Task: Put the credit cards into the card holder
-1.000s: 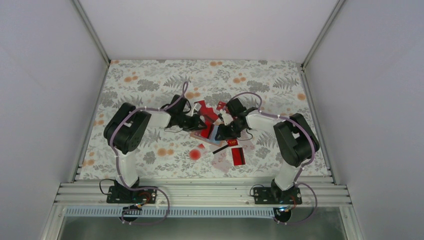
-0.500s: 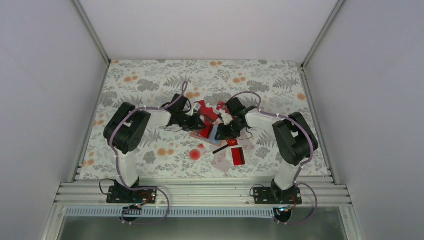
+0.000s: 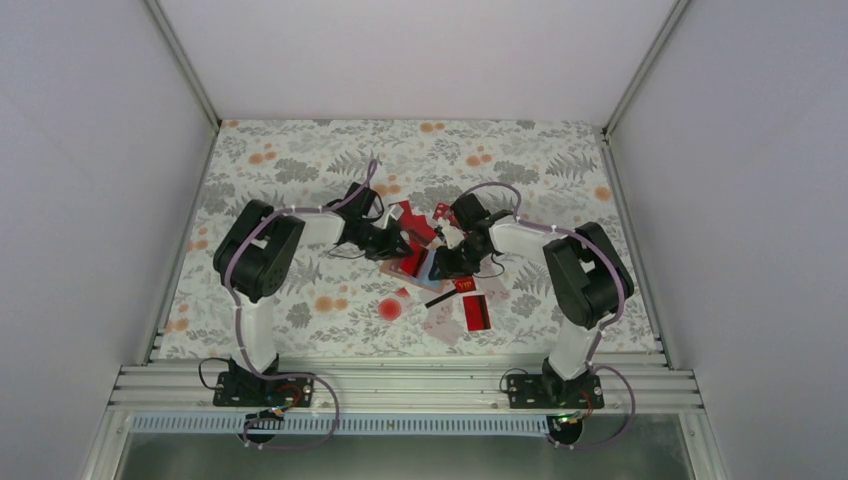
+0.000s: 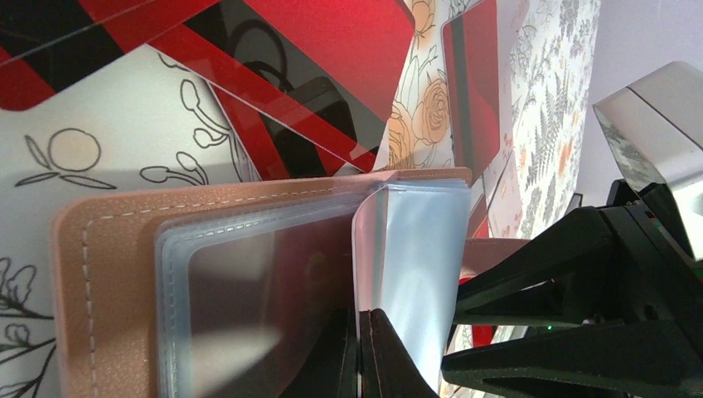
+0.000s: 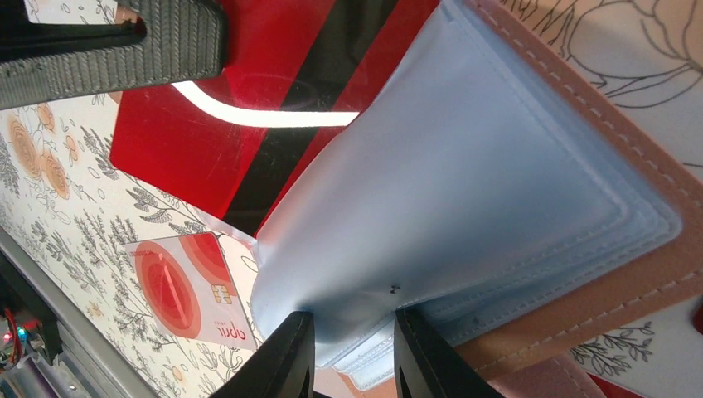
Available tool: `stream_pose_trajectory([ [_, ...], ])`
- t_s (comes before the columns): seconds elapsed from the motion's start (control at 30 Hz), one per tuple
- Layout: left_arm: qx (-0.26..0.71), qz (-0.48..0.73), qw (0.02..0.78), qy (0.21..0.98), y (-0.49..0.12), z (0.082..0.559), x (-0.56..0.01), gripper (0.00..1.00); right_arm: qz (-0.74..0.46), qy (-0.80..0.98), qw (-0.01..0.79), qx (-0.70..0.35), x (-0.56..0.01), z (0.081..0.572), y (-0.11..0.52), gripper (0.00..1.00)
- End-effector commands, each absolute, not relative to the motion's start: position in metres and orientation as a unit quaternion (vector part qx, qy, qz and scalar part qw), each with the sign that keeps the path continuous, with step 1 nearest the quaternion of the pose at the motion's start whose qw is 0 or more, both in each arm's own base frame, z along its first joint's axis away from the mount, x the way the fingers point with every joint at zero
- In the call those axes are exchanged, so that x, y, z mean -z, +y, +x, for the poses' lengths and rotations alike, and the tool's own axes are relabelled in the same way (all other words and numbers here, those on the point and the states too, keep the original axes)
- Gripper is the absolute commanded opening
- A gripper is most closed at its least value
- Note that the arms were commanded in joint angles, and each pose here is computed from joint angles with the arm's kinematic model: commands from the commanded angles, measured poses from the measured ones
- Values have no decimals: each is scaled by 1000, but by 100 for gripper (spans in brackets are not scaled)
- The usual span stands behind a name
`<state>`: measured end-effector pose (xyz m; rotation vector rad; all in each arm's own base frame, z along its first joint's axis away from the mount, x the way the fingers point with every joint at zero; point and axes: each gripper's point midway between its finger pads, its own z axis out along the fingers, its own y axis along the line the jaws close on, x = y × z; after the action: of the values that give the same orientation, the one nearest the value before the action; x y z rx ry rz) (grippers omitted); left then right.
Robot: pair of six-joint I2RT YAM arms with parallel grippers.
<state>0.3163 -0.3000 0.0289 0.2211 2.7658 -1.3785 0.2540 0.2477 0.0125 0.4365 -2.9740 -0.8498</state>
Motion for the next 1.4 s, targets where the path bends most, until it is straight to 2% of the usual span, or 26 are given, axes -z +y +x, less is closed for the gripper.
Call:
stream_pose_trajectory([
  [0.0,435,65,-29,898,-299,297,-3,3,124,-983,73,115,73,225,186,26],
  [0.73,478,146,-55,864,-305,280,-19,2,118,-987,85,74,81,220,170,27],
  [0.97,525,149,-65,835,-311,281,-31,2,119,-986,89,79,84,217,171,27],
  [1.37,537,149,-85,826,-325,284,-9,2,125,-985,83,83,78,227,177,28],
])
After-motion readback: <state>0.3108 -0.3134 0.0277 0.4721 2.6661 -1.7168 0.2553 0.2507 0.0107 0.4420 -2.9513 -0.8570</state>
